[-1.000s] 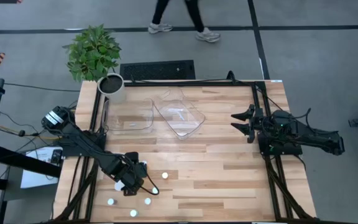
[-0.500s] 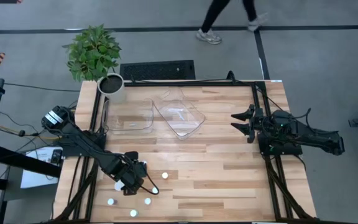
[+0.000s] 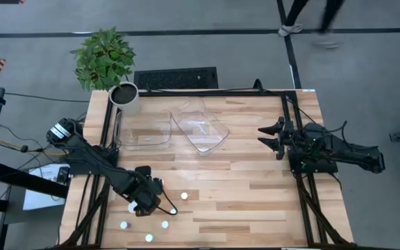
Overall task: Pick and place medicine bottles into bin by pill shape (circle, oval)
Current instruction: Put the top large orange capsule bottle into the left transparent bin
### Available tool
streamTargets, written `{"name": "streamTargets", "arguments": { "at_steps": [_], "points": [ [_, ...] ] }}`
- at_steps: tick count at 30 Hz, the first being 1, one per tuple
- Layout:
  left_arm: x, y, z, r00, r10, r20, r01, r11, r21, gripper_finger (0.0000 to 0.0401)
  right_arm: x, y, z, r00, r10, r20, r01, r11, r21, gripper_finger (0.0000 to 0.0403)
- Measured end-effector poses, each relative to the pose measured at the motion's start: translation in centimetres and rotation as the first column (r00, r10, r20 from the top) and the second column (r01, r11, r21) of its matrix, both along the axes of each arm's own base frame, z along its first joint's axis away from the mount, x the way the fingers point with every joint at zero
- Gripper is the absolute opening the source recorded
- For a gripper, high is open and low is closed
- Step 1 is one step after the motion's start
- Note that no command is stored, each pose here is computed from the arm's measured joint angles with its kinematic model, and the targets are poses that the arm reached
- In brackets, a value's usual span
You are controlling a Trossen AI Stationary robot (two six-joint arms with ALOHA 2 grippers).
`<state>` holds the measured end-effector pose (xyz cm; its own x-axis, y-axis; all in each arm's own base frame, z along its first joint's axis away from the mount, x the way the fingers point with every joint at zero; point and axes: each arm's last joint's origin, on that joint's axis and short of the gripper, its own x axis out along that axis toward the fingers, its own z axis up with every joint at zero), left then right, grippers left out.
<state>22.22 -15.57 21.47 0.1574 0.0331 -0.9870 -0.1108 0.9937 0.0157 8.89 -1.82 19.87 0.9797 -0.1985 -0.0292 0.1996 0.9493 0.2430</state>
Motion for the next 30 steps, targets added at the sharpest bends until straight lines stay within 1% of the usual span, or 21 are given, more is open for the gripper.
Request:
{"name": "streamTargets", "arguments": {
  "at_steps": [4, 9, 13, 16, 19, 22, 25, 29, 30],
  "points": [
    [0.4, 1.0, 2.2, 0.999, 0.029, -0.037, -0.027, 0.998, 0.058, 0.0205, 0.0, 0.0, 0.0, 1.0, 0.0, 0.0, 0.0, 1.0, 0.0, 0.0225],
    [0.6, 2.9, 5.2, 0.998, 0.065, -0.015, -0.063, 0.991, 0.114, 0.0212, 0.0, 0.0, 0.0, 1.0, 0.0, 0.0, 0.0, 1.0, 0.0, 0.0225],
    [0.1, 5.2, 7.7, 0.99, 0.12, 0.075, -0.129, 0.983, 0.133, 0.0215, 0.0, 0.0, 0.0, 1.0, 0.0, -0.005, 0.0, 1.0, 0.001, 0.0225],
    [-0.5, 7.7, 9.5, 0.964, 0.196, 0.181, -0.224, 0.963, 0.15, 0.0216, 0.0, 0.0, -0.1, 1.0, 0.0, -0.012, 0.0, 1.0, 0.002, 0.0225],
    [-1.3, 10.5, 11.0, 0.913, 0.294, 0.284, -0.35, 0.921, 0.171, 0.0216, 0.0, 0.0, -0.2, 1.0, 0.0, -0.024, 0.0, 1.0, 0.004, 0.0225],
    [-2.0, 13.5, 12.1, 0.841, 0.402, 0.362, -0.488, 0.852, 0.188, 0.0216, 0.0, 0.0, -0.2, 1.0, 0.0, -0.025, 0.0, 1.0, 0.005, 0.0225],
    [-2.3, 16.2, 12.6, 0.773, 0.494, 0.397, -0.597, 0.777, 0.196, 0.0217, 0.0, 0.0, -0.3, 0.999, 0.0, -0.032, 0.0, 1.0, 0.006, 0.0225],
    [-2.0, 19.4, 12.4, 0.687, 0.592, 0.422, -0.703, 0.689, 0.178, 0.0217, 0.0, 0.0, -0.5, 0.999, 0.0, -0.046, 0.0, 1.0, 0.009, 0.0225],
    [-1.9, 20.2, 12.1, 0.669, 0.614, 0.419, -0.721, 0.672, 0.168, 0.0217, 0.0, 0.0, -0.5, 0.999, 0.0, -0.049, 0.0, 1.0, 0.01, 0.0225]
  ]
}}
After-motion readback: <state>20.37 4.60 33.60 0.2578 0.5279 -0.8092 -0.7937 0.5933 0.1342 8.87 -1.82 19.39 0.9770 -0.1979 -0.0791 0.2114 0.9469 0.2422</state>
